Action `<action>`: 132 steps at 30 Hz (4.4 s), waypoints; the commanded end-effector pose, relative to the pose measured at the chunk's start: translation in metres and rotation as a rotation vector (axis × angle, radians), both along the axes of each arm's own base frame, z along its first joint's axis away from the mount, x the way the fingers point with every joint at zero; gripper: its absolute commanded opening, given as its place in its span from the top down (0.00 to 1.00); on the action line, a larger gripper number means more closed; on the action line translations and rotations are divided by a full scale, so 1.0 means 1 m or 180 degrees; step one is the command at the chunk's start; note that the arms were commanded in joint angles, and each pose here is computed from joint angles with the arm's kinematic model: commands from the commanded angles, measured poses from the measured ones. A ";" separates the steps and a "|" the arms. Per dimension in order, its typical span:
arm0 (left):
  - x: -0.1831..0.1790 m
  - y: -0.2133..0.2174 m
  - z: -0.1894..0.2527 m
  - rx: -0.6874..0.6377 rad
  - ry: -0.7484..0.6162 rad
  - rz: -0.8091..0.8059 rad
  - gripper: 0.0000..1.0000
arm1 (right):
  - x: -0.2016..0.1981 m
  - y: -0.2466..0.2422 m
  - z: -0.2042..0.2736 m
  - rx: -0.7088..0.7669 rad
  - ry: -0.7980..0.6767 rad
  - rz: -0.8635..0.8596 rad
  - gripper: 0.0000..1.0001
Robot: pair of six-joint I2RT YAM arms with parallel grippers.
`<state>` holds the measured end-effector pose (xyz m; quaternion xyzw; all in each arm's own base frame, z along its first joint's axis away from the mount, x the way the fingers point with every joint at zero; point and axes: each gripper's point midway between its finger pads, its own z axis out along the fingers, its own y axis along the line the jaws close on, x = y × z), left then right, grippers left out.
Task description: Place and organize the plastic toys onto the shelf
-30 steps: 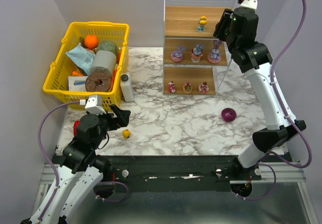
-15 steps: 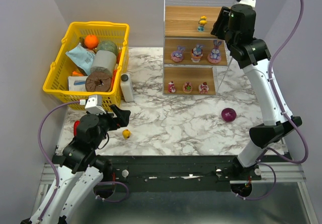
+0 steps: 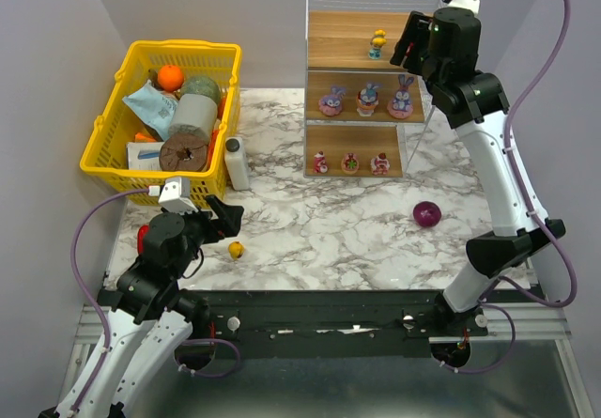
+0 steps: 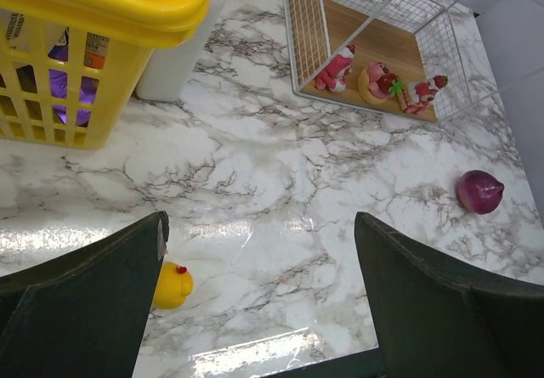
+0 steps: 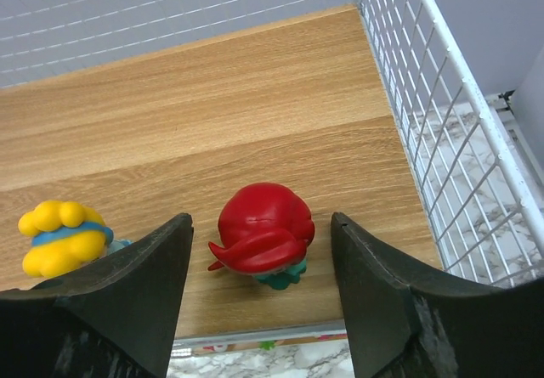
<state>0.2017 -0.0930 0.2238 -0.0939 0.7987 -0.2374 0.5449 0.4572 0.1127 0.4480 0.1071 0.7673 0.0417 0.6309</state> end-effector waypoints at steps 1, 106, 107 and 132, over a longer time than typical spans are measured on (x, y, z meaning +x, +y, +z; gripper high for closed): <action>0.001 0.005 -0.003 0.0061 0.0007 0.0070 0.01 | -0.017 -0.003 0.025 -0.0002 -0.0209 0.0149 0.22; 0.000 0.006 -0.002 0.0055 -0.0022 0.0073 0.01 | -0.245 0.459 -0.402 -0.0064 -0.0490 0.4318 0.20; 0.000 0.006 -0.002 0.0059 -0.0013 0.0073 0.01 | -0.246 0.458 -0.403 -0.0077 -0.0486 0.4325 0.18; 0.000 0.006 -0.001 0.0056 -0.0023 0.0078 0.01 | -0.258 0.455 -0.403 0.0072 -0.0415 0.4185 0.43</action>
